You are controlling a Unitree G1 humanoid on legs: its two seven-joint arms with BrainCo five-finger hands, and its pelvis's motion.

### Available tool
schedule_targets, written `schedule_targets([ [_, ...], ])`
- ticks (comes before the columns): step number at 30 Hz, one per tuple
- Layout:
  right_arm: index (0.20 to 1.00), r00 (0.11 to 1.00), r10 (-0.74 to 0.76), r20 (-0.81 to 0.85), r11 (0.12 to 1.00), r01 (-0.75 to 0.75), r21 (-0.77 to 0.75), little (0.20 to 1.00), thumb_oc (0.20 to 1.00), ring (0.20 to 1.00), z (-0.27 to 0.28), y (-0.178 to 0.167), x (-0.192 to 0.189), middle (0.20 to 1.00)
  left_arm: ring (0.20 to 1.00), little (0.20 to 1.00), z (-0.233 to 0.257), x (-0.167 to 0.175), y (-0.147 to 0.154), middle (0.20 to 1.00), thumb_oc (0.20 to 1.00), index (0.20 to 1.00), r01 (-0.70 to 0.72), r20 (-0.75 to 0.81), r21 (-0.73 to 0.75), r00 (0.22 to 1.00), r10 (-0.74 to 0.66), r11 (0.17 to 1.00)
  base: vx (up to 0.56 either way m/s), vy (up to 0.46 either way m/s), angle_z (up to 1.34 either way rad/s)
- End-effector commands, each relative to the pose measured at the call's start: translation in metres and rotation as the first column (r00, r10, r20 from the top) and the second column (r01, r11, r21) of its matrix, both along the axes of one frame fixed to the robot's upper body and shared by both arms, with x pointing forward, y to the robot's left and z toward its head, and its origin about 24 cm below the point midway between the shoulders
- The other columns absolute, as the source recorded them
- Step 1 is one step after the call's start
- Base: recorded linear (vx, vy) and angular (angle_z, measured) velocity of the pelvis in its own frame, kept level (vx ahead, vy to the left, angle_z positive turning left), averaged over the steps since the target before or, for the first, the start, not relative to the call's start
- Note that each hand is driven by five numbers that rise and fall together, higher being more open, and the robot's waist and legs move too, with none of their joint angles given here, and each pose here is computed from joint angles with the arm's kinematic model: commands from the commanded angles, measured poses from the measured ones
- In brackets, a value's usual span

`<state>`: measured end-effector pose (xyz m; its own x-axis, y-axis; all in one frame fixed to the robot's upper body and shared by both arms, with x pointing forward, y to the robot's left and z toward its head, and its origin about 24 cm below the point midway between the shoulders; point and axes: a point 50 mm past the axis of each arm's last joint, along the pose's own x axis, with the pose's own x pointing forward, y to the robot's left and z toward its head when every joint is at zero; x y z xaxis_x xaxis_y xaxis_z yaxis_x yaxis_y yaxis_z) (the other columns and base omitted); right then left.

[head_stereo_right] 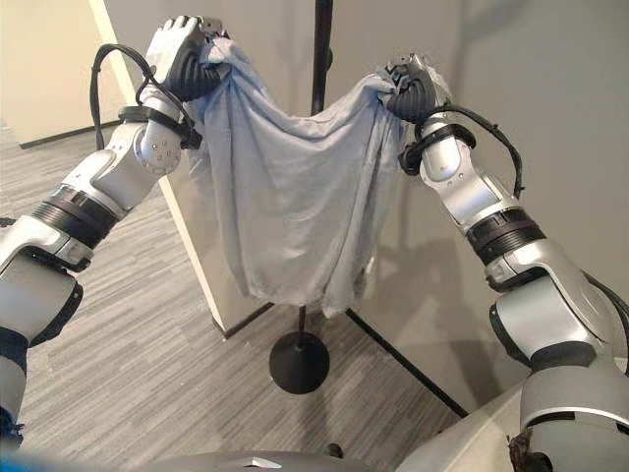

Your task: Hang the clothes on the sofa on the clothes rack.

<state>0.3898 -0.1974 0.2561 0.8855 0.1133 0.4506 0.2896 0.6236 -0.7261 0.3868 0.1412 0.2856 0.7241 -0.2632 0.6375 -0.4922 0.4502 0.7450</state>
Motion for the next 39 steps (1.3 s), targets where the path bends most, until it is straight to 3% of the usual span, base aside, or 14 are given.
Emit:
schedule_targets([
  [1, 0.200, 0.994, -0.046, 0.104, 0.999, 0.043, 0.031, 0.200, 0.200, 0.200, 0.040, -0.016, -0.001, 0.200, 0.200, 0.200, 0.035, 0.000, 0.008, 0.200, 0.200, 0.200, -0.037, 0.096, -0.027, 0.995, 0.039, 0.999, -0.04, 0.011, -0.01],
  [12, 0.200, 0.990, -0.126, -0.066, 0.992, 0.126, -0.009, 0.200, 0.200, 0.200, -0.026, -0.033, 0.002, 0.200, 0.200, 0.200, 0.013, 0.006, 0.021, 0.200, 0.200, 0.200, -0.092, 0.032, -0.020, 0.995, 0.092, 0.996, 0.00, 0.000, 0.00],
  [17, 0.200, 0.979, -0.184, -0.089, 0.983, 0.184, -0.001, 0.200, 0.200, 0.200, -0.035, -0.046, 0.002, 0.200, 0.200, 0.200, 0.015, 0.007, 0.023, 0.200, 0.200, 0.200, -0.102, 0.036, -0.036, 0.994, 0.103, 0.994, 0.00, 0.000, 0.00],
  [24, 0.200, 0.962, -0.230, -0.146, 0.970, 0.215, -0.111, 0.200, 0.200, 0.200, -0.043, -0.054, 0.004, 0.200, 0.200, 0.200, 0.013, 0.010, 0.022, 0.200, 0.200, 0.200, -0.122, 0.023, 0.008, 0.992, 0.122, 0.992, 0.00, 0.000, 0.00],
  [29, 0.200, 0.941, -0.235, -0.243, 0.967, 0.202, -0.155, 0.200, 0.200, 0.200, -0.064, -0.052, 0.007, 0.200, 0.200, 0.200, -0.009, 0.017, 0.027, 0.200, 0.200, 0.200, -0.150, -0.068, 0.076, 0.986, 0.155, 0.986, 0.00, 0.000, 0.00],
  [38, 0.200, 0.932, -0.203, -0.300, 0.978, 0.181, -0.099, 0.200, 0.200, 0.200, -0.084, -0.047, 0.006, 0.200, 0.200, 0.200, -0.041, 0.019, 0.040, 0.200, 0.200, 0.200, -0.165, -0.193, 0.006, 0.968, 0.163, 0.986, 0.00, 0.000, 0.00],
  [39, 0.504, 0.932, -0.203, -0.300, 0.978, 0.181, -0.099, 0.504, 0.504, 0.504, -0.084, -0.047, 0.006, 0.504, 0.536, 0.536, -0.041, 0.019, 0.040, 0.536, 0.536, 0.536, -0.165, -0.194, 0.006, 0.967, 0.163, 0.986, 0.00, 0.000, 0.00],
])
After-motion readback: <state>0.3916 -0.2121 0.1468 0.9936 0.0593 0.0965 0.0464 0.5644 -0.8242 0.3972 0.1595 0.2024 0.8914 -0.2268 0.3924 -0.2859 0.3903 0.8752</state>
